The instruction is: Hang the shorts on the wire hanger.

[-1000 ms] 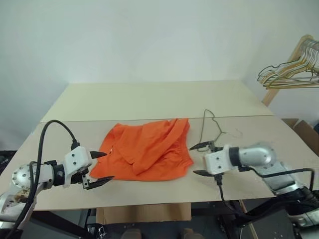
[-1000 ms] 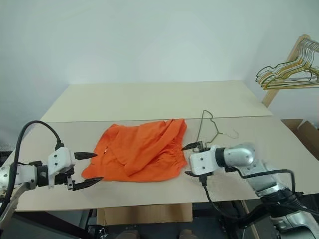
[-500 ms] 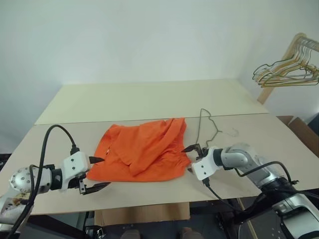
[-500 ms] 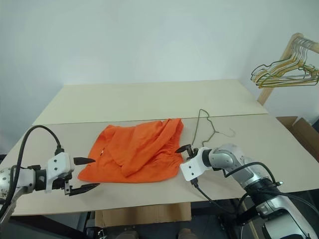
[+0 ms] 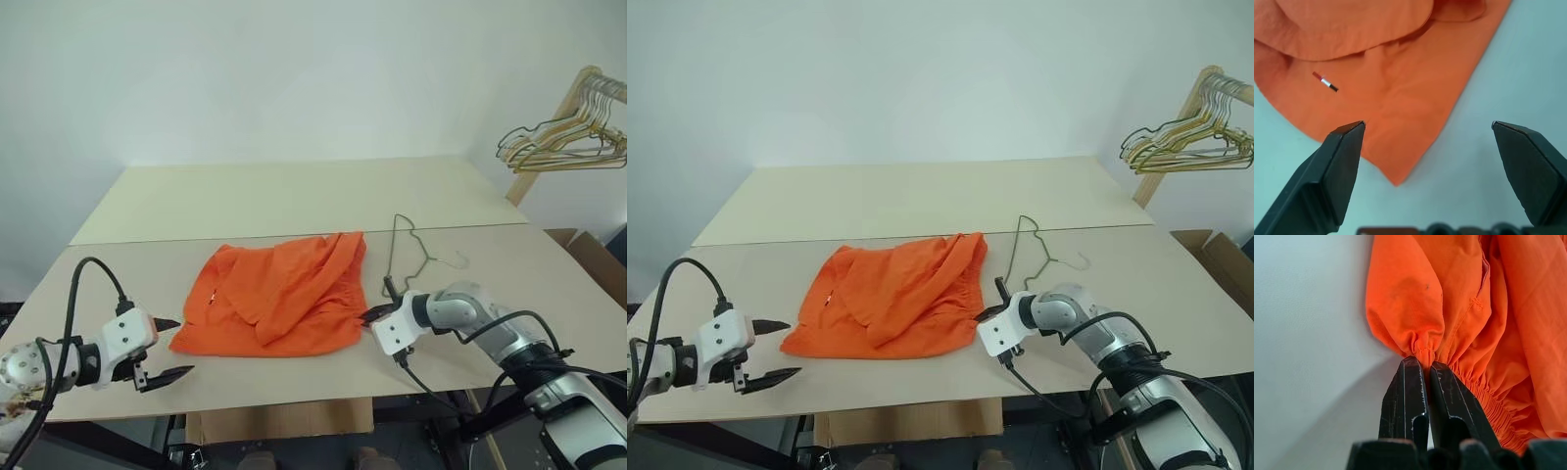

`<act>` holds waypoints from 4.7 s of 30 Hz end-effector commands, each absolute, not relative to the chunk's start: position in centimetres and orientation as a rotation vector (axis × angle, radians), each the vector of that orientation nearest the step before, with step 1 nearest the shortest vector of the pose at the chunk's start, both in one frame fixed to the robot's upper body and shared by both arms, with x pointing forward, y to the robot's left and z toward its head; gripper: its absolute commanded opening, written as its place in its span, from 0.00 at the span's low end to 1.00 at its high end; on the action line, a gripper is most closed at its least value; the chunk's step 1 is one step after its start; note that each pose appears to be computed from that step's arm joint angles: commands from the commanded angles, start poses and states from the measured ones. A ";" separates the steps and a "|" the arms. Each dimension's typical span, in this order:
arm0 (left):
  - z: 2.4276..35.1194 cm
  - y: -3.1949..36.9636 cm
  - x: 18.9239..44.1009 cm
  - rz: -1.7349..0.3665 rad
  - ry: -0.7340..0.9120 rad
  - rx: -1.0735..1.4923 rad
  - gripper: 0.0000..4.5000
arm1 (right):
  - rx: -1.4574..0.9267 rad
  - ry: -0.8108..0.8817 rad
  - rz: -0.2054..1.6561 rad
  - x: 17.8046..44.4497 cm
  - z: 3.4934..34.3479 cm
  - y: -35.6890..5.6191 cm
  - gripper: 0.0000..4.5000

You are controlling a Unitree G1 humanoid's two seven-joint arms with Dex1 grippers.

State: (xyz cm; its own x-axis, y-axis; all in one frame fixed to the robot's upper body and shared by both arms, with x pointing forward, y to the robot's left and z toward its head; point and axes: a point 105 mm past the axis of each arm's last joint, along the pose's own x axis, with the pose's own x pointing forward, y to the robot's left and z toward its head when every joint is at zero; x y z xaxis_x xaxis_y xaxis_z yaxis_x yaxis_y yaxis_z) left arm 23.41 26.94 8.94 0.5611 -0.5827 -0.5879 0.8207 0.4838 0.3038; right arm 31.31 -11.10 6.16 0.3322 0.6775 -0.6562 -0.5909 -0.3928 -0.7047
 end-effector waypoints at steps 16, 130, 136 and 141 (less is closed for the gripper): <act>5.2 27.4 26.5 -1.098 0.557 0.611 0.89 | -1.434 -0.185 1.270 32.4 8.0 -10.4 0.00; 9.1 26.1 17.4 -1.089 0.631 0.756 0.72 | -1.295 0.156 1.522 28.2 10.4 -15.8 0.74; 10.9 28.3 17.0 -1.030 0.652 0.798 1.00 | -1.136 0.178 1.428 28.9 13.6 -18.1 1.00; 13.8 28.7 18.0 -0.941 0.522 0.714 1.00 | -0.877 0.127 1.037 34.6 17.2 -18.9 1.00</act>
